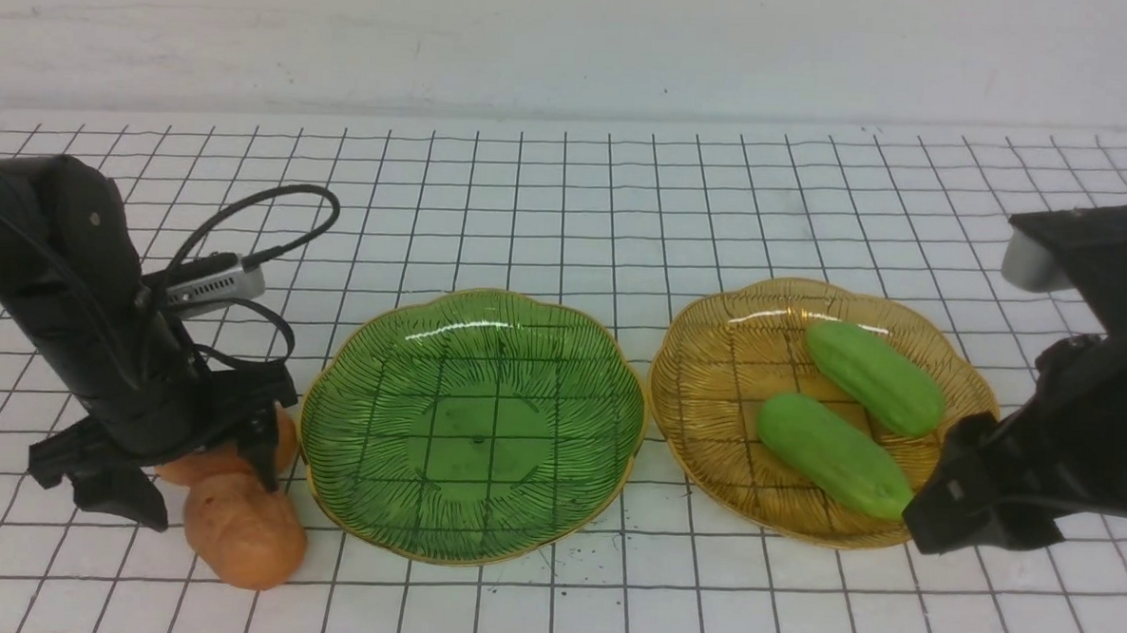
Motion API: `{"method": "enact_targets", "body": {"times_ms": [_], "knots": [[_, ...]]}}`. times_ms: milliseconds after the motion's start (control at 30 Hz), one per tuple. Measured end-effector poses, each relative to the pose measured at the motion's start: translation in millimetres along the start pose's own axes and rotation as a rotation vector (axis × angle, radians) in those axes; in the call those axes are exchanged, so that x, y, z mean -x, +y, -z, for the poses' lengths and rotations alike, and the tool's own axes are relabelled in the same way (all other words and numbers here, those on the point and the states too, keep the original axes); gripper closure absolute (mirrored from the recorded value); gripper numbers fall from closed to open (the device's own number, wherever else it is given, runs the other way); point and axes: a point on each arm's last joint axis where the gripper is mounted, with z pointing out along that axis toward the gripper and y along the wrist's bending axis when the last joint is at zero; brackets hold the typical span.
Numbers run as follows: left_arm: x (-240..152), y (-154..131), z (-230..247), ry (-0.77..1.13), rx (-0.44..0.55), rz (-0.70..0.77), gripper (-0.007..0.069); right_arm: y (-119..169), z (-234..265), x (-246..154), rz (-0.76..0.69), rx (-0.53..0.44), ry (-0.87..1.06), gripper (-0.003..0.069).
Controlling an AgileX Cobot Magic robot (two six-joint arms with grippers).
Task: Put different types of vegetables on the plate.
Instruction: 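Put the potatoes from the left side into the left plate with the left gripper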
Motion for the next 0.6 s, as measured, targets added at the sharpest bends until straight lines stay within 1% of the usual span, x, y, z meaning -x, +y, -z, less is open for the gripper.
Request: {"method": "enact_targets", "body": {"times_ms": [233,333,367,500,567,600], "knots": [[2,1,-17,0.051,0.023,0.006,0.0043,0,0,0,0.000,0.000,-0.002,0.0195],[0,2,-21,0.082,0.036,-0.018,0.0112,0,0,0,0.000,0.000,-0.002,0.0195],[0,2,-21,0.084,0.036,-0.024,0.0120,0,0,0,0.000,0.000,-0.002,0.0195],[-3,3,-15,0.117,0.049,-0.129,0.0124,0,0,0,0.000,0.000,-0.003,0.0195],[-2,3,5,0.115,0.069,-0.218,0.0124,0,0,0,0.001,-0.001,-0.004,0.0195],[0,2,17,0.099,0.072,-0.238,0.0124,0,0,0,0.001,-0.001,-0.005,0.0195]]}}
